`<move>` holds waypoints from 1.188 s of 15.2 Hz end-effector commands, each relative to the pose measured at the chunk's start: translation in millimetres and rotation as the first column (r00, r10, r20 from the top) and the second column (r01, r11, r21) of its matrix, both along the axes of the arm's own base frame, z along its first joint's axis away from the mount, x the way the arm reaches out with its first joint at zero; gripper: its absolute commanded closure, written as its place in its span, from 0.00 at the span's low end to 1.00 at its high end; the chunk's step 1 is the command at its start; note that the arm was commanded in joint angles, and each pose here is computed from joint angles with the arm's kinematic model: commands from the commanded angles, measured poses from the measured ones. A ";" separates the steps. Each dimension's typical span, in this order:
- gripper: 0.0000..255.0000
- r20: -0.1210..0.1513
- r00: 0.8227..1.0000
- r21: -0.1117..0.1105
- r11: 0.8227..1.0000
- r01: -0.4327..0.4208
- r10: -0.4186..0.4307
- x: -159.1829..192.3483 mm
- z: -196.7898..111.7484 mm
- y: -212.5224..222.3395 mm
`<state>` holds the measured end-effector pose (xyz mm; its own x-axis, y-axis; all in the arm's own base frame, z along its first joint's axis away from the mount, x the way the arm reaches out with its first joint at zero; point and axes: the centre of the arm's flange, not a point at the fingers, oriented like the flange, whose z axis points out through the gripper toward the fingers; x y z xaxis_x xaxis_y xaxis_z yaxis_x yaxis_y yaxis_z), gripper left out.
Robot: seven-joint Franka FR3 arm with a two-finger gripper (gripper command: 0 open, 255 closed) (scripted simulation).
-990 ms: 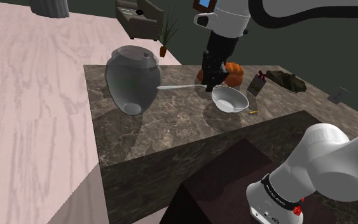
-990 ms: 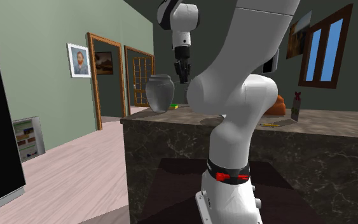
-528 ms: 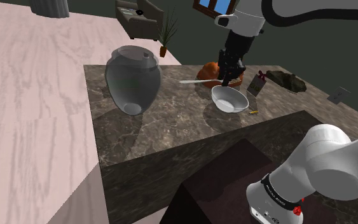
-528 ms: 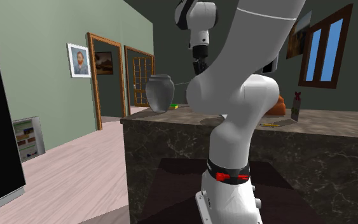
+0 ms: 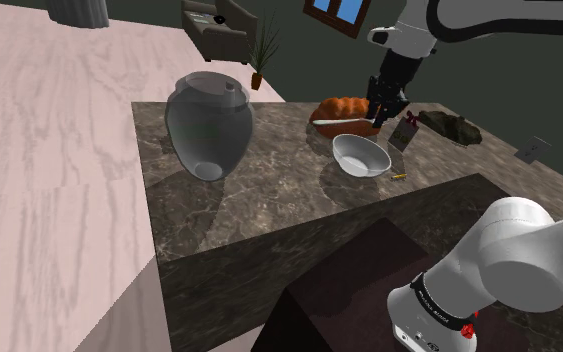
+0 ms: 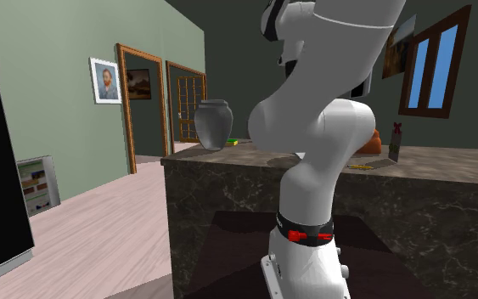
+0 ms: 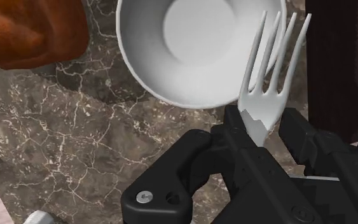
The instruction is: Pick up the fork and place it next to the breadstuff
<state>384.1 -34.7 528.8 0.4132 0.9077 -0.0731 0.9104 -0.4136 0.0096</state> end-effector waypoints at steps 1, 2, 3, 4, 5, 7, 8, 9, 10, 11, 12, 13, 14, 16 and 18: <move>1.00 -0.001 1.000 0.000 1.000 -0.001 0.001 0.1 0.1 -25.8; 1.00 -0.001 1.000 0.000 1.000 -0.001 0.001 0.2 0.1 -39.0; 1.00 -0.001 1.000 0.000 1.000 -0.001 0.001 0.3 0.1 -52.2; 1.00 -0.001 1.000 0.000 1.000 -0.001 0.001 0.4 0.2 -65.4; 1.00 -0.001 1.000 0.000 1.000 -0.001 0.001 0.5 0.2 -78.6; 1.00 -0.001 1.000 0.000 1.000 -0.001 0.001 0.8 0.2 -105.0; 1.00 -0.001 1.000 0.000 1.000 -0.001 0.001 0.9 0.3 -118.2; 1.00 -0.001 1.000 0.000 1.000 -0.001 0.001 1.0 0.3 -131.4; 1.00 -0.001 1.000 0.000 1.000 -0.001 0.001 1.1 0.3 -144.6; 1.00 -0.001 1.000 0.000 1.000 -0.001 0.001 1.2 0.4 -157.8; 1.00 -0.001 1.000 0.000 1.000 -0.001 0.001 1.3 0.4 -171.0; 1.00 -0.001 1.000 0.000 1.000 -0.001 0.001 1.5 0.4 -184.2; 1.00 -0.001 1.000 0.000 1.000 -0.001 0.001 1.6 0.4 -197.4; 1.00 -0.001 1.000 0.000 1.000 -0.001 0.001 1.8 0.5 -223.8; 1.00 -0.001 1.000 0.000 1.000 -0.001 0.001 2.0 0.6 -250.2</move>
<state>387.0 -271.3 529.2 0.4130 0.9078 -0.0726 0.9105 -0.4135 0.0090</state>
